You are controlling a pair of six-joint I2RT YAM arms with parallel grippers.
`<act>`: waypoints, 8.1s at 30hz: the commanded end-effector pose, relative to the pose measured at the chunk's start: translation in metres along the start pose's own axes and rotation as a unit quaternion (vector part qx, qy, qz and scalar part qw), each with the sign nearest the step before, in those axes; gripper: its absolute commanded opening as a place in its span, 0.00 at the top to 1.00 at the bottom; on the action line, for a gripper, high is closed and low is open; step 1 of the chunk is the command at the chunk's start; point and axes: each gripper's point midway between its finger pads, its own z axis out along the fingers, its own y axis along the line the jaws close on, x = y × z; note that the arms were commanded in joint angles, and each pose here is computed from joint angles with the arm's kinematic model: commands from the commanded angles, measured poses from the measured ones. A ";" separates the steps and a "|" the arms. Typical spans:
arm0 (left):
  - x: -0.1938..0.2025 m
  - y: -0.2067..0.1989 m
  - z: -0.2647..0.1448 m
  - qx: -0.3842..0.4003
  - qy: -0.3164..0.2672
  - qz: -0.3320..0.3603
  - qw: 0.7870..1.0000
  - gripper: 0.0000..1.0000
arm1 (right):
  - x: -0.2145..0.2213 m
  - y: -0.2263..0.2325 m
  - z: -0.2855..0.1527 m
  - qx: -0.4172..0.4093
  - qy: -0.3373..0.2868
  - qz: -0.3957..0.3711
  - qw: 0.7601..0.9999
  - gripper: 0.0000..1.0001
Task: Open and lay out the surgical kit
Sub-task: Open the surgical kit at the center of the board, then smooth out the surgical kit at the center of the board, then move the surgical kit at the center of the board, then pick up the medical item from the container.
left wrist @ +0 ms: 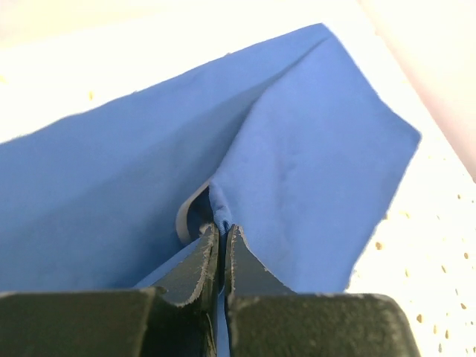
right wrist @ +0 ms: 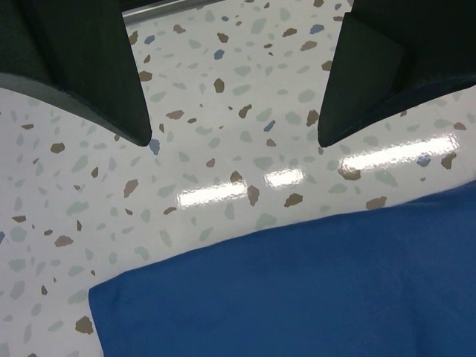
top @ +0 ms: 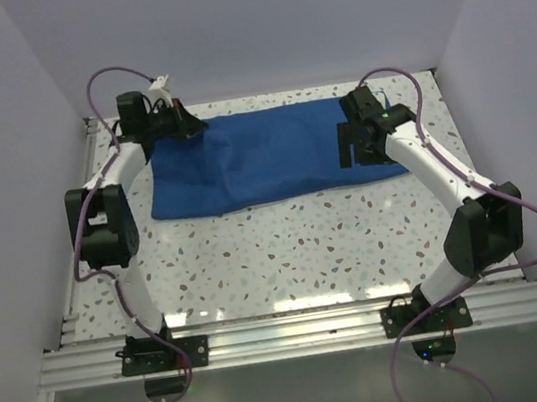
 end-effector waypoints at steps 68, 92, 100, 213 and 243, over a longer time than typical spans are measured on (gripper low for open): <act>0.249 -0.247 -0.148 -0.183 0.318 -0.030 0.930 0.00 | 0.152 0.027 0.010 -0.086 0.057 0.230 0.968 0.01; 0.250 -0.235 -0.168 -0.185 0.335 0.033 0.923 0.00 | 0.128 0.019 0.120 0.003 0.029 0.358 0.933 0.81; 0.258 -0.232 -0.163 -0.180 0.334 0.032 0.925 0.00 | 0.114 0.002 0.082 0.007 0.016 0.332 0.943 1.00; -0.020 0.218 -0.070 -0.378 -0.036 -0.119 0.918 0.00 | -0.170 -0.032 0.250 -0.115 -0.075 0.282 0.950 0.01; 0.007 -0.051 0.141 -0.230 0.005 -0.007 0.973 0.28 | 0.044 -0.066 -0.056 -0.101 -0.052 0.242 0.964 0.01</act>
